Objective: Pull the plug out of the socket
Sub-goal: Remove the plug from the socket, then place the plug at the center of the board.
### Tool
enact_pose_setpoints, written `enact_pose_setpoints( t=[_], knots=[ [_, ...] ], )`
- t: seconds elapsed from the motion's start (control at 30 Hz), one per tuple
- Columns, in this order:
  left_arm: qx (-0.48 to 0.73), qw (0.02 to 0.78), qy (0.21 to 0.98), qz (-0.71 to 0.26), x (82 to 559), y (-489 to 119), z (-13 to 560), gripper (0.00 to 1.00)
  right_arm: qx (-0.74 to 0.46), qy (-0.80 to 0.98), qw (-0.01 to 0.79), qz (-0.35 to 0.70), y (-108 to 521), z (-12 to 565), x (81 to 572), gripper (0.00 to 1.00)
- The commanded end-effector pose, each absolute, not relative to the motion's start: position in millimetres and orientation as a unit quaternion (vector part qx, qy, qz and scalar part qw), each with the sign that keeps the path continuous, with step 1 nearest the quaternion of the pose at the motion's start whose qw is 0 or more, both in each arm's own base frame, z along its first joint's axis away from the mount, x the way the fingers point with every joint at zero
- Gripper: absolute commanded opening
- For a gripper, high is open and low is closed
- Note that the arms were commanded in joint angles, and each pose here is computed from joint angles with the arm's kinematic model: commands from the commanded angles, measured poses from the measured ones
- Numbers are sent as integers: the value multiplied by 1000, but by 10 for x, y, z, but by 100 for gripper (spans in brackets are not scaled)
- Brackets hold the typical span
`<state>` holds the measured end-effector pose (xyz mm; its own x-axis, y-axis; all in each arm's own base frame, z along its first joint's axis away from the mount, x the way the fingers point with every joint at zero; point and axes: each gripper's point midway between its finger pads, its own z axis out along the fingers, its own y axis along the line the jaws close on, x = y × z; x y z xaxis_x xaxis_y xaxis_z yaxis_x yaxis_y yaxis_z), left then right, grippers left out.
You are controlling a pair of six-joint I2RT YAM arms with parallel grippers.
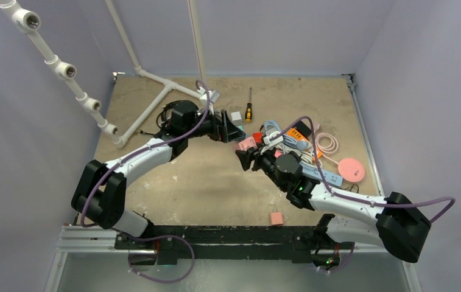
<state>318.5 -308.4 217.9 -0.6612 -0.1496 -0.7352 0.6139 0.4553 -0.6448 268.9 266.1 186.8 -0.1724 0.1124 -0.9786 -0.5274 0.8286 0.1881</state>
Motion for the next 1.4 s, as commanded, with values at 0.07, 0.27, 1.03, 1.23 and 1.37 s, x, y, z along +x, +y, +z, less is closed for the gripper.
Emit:
enact_pose_setpoints(
  t=[0.07,0.27,1.03,1.23,1.37],
  knots=[
    [162,355,759,-521,3092,-3251,2133,70,-131,679,666,281,2703,2230,2689,0],
    [158,354,751,-535,3059,-3266,2193,22,-131,696,655,264,2743,2107,2752,0],
    [65,469,756,-452,3616,-2423,2553,0,-174,743,603,234,2944,1663,2761,0],
    [51,482,760,-433,3697,-2279,2584,0,-192,741,602,228,2997,1654,2720,0],
    [48,480,762,-432,3702,-2267,2558,0,-183,741,604,227,2978,1673,2720,0]
  ],
)
